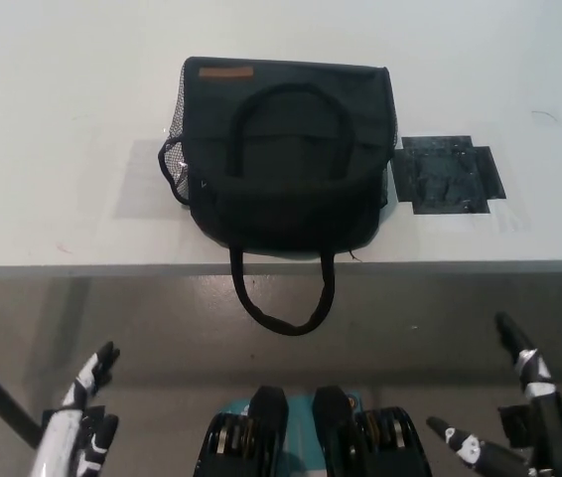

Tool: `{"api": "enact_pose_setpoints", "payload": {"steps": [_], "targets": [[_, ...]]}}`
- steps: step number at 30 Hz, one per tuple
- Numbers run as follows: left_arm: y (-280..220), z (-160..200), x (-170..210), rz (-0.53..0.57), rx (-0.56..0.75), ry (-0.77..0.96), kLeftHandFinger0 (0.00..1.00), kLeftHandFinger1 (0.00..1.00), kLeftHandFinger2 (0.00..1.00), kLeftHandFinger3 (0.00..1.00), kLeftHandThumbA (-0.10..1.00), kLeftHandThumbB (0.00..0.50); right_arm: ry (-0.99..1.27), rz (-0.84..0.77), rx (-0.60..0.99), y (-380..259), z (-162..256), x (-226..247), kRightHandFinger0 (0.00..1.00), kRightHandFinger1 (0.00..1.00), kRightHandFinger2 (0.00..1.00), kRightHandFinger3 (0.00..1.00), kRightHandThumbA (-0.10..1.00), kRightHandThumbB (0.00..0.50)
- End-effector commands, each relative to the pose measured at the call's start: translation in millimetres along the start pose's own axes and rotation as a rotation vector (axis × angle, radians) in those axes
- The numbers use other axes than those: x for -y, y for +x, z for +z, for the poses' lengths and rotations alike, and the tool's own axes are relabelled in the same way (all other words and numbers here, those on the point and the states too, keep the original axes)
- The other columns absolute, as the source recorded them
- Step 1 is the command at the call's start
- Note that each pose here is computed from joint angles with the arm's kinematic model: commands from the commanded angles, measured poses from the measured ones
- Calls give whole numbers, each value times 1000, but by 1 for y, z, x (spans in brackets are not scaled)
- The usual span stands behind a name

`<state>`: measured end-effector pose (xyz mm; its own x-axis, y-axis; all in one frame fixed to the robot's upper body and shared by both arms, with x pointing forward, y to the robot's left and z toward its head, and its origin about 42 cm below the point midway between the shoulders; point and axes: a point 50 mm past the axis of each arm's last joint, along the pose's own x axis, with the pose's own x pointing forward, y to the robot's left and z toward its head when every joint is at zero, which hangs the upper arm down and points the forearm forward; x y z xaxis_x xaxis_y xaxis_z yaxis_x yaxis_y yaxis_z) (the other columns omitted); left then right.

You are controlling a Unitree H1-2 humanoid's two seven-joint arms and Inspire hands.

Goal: A soft travel bag is kept infront of the robot in the middle of the desk and the robot uses both its hands to press it to reduce its size

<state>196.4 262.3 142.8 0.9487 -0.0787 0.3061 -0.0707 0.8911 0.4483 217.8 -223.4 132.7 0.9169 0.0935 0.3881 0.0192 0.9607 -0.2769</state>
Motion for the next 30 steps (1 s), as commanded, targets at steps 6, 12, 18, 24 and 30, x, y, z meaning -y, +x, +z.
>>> {"api": "enact_pose_setpoints", "payload": {"steps": [6,12,18,24,30], "targets": [[58,95,-68,100,400,554,1000,1000,1000,1000,1000,328,-323,-27,399,62,100,33,1000,1000,1000,1000,1000,137],[110,133,-92,78,527,655,1000,1000,1000,1000,1000,358,-333,5,466,115,125,35,1000,1000,1000,1000,1000,173],[175,177,-97,53,560,733,1000,1000,1000,1000,1000,366,-377,74,415,180,144,31,1000,1000,1000,1000,1000,268],[234,196,-90,41,541,762,1000,1000,1000,1000,1000,343,-366,137,358,243,155,15,1000,1000,1000,1000,1000,238],[291,205,-79,2,478,806,1000,1000,1000,1000,1000,348,-323,192,263,297,169,-10,1000,1000,1000,1000,1000,289]]}}
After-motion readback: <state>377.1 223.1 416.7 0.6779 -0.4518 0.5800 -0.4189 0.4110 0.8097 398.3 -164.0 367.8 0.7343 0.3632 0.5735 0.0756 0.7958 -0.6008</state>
